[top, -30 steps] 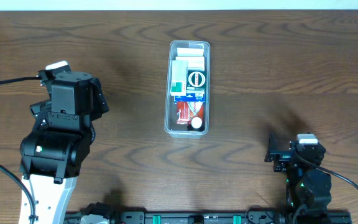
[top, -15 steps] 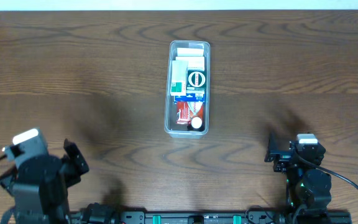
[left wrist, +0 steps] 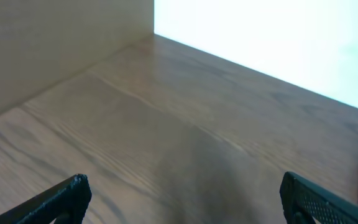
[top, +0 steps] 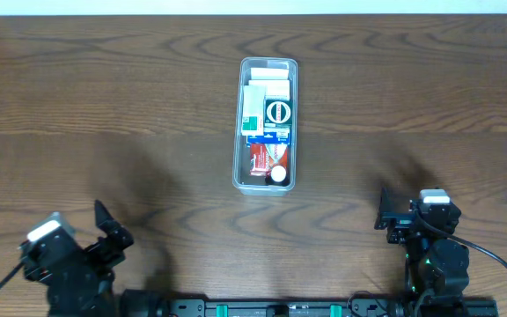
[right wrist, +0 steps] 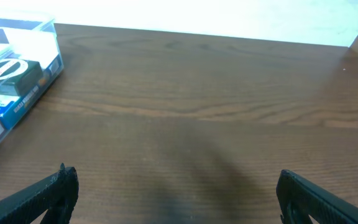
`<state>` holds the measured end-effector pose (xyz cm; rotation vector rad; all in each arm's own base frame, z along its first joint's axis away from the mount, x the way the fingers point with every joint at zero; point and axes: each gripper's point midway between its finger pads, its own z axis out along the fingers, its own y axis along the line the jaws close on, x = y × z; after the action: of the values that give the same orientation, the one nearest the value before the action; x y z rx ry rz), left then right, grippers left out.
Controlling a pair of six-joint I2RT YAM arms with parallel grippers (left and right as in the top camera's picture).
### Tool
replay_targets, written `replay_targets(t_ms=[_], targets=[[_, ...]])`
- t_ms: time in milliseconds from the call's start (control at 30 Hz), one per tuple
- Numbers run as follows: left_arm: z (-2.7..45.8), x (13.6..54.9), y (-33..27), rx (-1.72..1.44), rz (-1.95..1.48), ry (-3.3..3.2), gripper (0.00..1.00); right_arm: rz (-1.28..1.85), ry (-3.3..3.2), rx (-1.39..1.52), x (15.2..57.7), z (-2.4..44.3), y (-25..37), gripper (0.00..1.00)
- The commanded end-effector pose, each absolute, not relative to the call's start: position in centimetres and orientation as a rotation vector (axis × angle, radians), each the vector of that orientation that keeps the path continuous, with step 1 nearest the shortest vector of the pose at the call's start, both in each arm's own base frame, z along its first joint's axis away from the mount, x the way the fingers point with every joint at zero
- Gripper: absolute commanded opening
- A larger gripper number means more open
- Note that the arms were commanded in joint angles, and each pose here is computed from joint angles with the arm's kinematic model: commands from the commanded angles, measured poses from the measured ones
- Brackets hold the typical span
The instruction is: Pack container
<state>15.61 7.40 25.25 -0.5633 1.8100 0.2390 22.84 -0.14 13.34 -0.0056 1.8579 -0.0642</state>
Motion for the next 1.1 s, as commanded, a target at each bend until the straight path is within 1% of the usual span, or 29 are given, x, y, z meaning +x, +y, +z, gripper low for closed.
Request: replay_targets(t_ms=[0,367,700,1000,1067], targets=[[23.7,16.1,7.6,-0.566,0.245,1.764,0.98,-0.064,1.854,0.010,22.8,13.3,-0.4,0.99],[18.2,17.9,7.4,-0.563,0.243,1.787,0.98,-0.064,1.854,0.010,22.8,13.3,-0.4,0.99],[13.3,18.4,7.3,-0.552,0.288,1.895,0.98,-0.064,1.854,0.010,22.8,13.3,-0.4,0.99],[9.9,18.5,7.3,-0.544,0.320,1.972,0.98,-0.064,1.854,0.010,22.8,13.3,-0.4,0.99],[9.8,18.5,7.3,-0.544,0.321,1.974,0.98,-0.064,1.854,0.010,22.8,13.3,-0.4,0.99]])
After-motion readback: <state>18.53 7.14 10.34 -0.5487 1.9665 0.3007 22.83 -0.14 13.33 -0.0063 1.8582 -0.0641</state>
